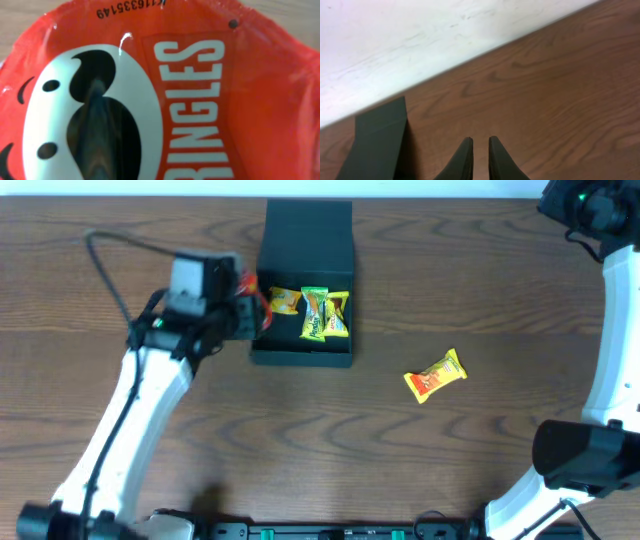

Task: Pack container
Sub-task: 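Lift the Pringles can and carry it into the box with left gripper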

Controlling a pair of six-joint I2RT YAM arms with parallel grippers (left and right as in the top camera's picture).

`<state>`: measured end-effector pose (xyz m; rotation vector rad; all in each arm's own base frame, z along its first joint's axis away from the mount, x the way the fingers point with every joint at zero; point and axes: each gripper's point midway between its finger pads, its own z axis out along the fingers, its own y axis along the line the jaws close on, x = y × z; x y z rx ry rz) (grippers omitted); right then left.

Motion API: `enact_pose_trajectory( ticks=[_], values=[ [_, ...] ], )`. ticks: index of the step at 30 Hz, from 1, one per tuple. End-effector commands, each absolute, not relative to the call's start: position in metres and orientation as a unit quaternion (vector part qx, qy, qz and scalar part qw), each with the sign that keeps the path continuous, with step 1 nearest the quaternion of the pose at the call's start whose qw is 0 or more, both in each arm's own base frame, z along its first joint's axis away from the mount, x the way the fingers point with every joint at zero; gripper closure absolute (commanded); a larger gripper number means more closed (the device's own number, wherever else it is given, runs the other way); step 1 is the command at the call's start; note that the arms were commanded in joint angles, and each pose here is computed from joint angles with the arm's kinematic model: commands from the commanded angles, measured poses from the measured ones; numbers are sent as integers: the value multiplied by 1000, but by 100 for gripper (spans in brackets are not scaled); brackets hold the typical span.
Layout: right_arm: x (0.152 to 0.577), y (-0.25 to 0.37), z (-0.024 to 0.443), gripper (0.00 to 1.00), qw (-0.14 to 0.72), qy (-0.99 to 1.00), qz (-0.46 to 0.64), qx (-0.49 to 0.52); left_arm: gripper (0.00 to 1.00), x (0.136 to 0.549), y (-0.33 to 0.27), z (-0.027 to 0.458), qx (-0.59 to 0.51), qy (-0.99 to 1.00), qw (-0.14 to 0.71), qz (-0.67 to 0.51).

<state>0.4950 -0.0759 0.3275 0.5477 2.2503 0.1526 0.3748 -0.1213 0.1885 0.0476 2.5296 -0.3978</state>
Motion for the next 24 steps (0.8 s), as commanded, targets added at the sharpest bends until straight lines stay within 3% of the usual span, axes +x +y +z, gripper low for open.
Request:
enact_pose_trajectory(
  ticks=[1, 5, 10, 12, 24],
  values=[
    [491, -88, 333, 90, 406, 886, 44, 220, 42, 392, -152, 207, 66, 939, 296, -162],
    [491, -91, 333, 90, 406, 885, 42, 223, 41, 400, -169, 203, 79, 951, 258, -150],
    [489, -102, 333, 91, 407, 883, 38, 232, 36, 385, -162, 181, 67, 982, 133, -116],
    [487, -110, 333, 92, 407, 881, 34, 239, 37, 376, -155, 168, 59, 990, 76, -100],
    [478, -146, 330, 94, 406, 875, 0, 264, 41, 350, -152, 109, 42, 994, -74, -75]
  ],
)
